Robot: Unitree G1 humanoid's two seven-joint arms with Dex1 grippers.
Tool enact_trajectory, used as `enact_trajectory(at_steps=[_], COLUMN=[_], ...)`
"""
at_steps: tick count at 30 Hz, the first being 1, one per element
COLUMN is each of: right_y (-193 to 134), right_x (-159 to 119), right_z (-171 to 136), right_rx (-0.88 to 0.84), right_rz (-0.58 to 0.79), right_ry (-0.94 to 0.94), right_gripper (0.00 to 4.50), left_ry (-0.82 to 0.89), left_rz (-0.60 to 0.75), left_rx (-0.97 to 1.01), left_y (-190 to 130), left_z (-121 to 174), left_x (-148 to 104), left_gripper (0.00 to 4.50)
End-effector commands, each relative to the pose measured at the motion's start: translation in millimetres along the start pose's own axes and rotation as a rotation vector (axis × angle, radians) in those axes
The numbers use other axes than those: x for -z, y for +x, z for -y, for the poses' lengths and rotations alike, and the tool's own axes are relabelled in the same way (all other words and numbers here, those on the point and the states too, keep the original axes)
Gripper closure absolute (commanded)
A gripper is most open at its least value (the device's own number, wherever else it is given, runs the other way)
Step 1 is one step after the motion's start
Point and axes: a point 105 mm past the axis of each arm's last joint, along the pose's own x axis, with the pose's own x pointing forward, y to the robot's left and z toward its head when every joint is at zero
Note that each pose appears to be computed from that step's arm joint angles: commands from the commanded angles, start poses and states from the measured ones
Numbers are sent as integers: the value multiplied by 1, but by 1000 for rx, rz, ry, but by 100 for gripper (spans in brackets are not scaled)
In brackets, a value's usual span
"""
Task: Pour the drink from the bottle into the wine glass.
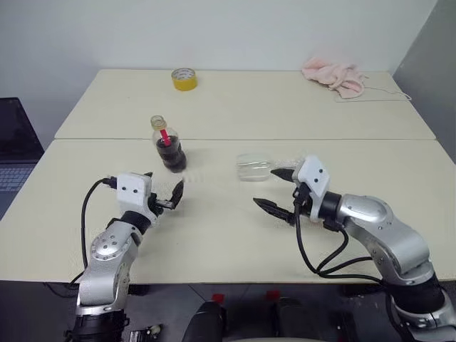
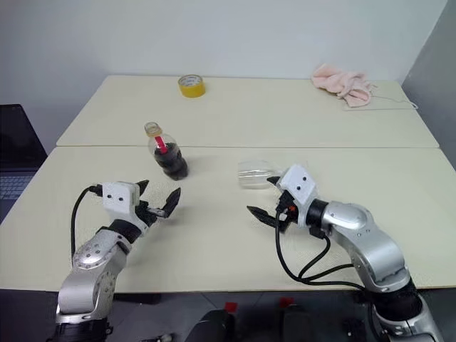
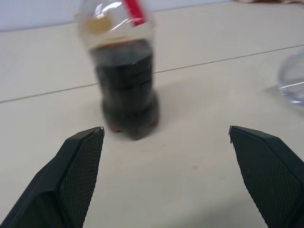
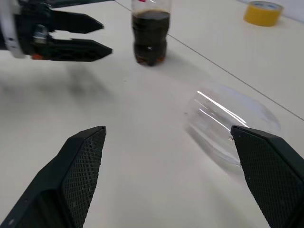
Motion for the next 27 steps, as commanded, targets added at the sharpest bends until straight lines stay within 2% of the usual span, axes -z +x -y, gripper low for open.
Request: enact_trajectory(at_steps=[1,5,10,15,18,27], right_y=[-5,8,21,28,37,59], right_x=[-8,1,18,25,34,48], right_z=[20,32,49,57,62,65], right_rx=[156,256,346,392,418,425], right_rz=[17,-82,-189,-228,-270,-305], right_ry=[-148,-508,-802,-1038,-1110,-1158], right_gripper=[0,0,0,0,0,0], left_ry=[-13,-25,-6,-9,-10,-17], left_rz=[44,36,35,33,27,29], left_rx=[161,336,400,446,495,504], left_y=[-1,2,8,9,8,11], left_z=[22,46,55,62,69,72], left_x=[-20,-29,-32,-32,-30,-29], left_gripper=[5,5,5,5,5,5])
